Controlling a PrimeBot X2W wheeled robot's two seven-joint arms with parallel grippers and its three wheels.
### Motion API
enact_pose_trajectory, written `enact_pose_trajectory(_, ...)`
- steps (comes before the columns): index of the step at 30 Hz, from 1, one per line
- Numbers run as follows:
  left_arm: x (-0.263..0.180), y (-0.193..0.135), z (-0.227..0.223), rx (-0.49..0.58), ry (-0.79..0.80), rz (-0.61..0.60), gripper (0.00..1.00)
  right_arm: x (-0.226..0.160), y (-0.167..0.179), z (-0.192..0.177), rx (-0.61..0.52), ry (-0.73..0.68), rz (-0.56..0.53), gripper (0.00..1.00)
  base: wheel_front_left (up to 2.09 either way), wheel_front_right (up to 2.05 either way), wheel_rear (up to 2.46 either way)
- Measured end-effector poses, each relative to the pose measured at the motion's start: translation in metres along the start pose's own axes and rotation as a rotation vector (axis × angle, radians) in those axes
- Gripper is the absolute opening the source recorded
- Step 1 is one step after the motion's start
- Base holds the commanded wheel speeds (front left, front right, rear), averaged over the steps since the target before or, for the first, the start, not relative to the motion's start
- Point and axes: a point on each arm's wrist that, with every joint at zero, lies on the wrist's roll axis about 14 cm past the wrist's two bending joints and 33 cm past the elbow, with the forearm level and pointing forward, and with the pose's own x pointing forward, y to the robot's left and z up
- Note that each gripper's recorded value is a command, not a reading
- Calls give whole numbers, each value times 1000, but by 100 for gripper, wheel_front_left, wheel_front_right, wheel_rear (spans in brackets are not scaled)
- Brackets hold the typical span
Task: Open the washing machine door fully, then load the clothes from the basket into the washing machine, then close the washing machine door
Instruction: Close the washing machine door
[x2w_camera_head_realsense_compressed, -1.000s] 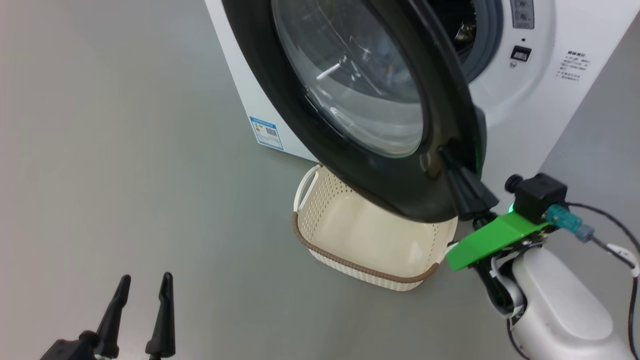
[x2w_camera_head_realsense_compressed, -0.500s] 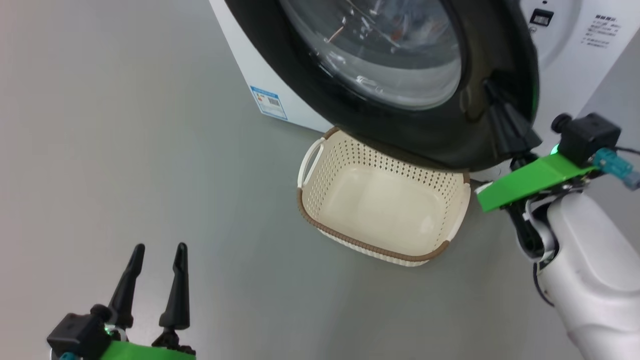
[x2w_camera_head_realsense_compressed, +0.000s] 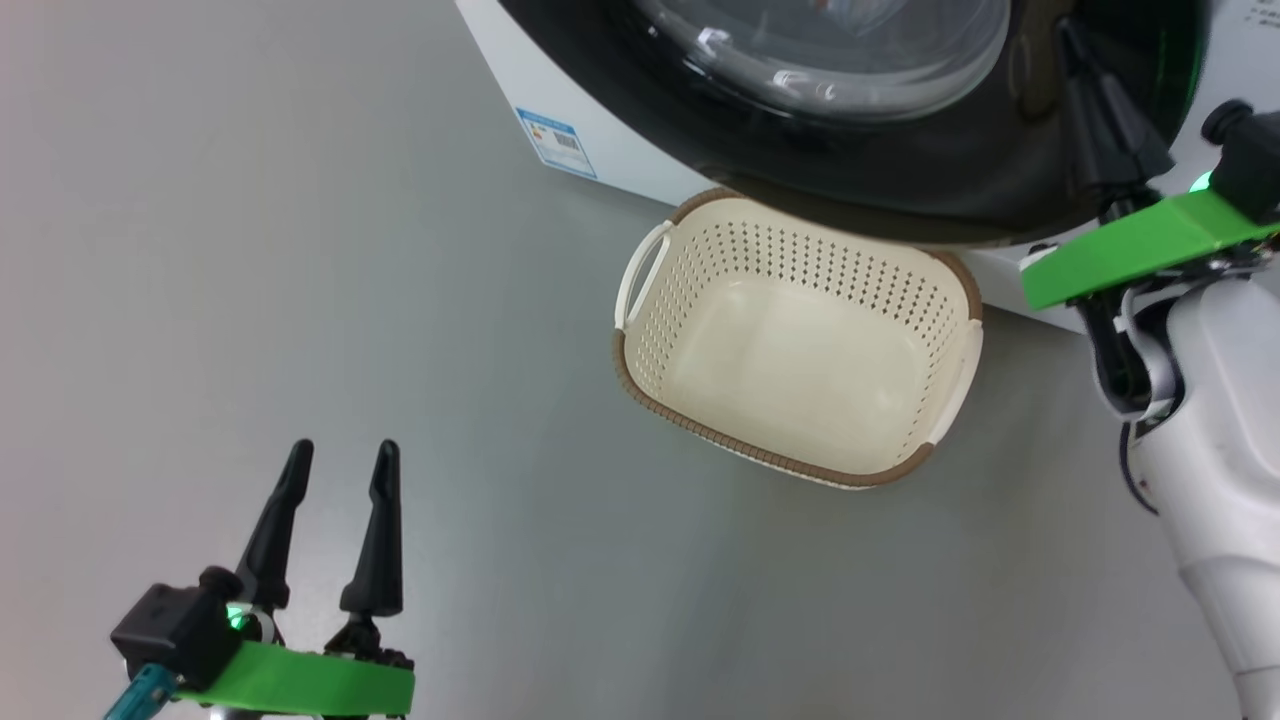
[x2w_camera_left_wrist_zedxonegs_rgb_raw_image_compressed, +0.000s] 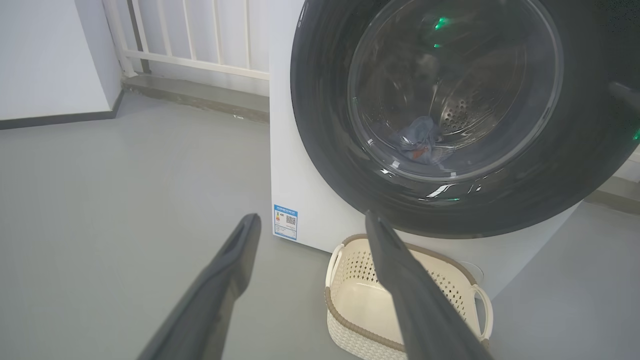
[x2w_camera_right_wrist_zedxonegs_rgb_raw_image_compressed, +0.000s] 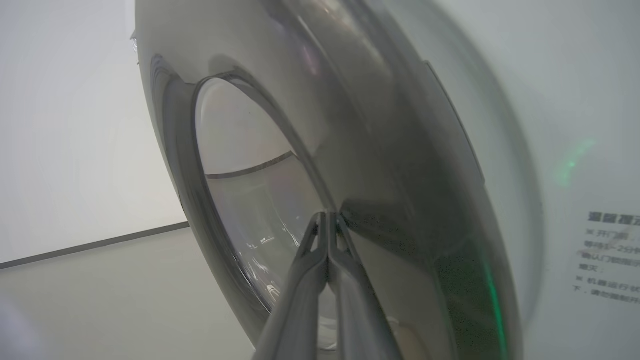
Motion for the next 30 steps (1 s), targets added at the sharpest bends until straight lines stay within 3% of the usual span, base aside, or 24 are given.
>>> enact_pose_trajectory(15,18,-6,-9,19,31,-8,100,32,-32,2,8,-63,-52,0,0,0,0)
enact_pose_trajectory(30,23,-9,-6,17,22,-22,100,36,-26,5,-9,-72,-40,0,0,0,0)
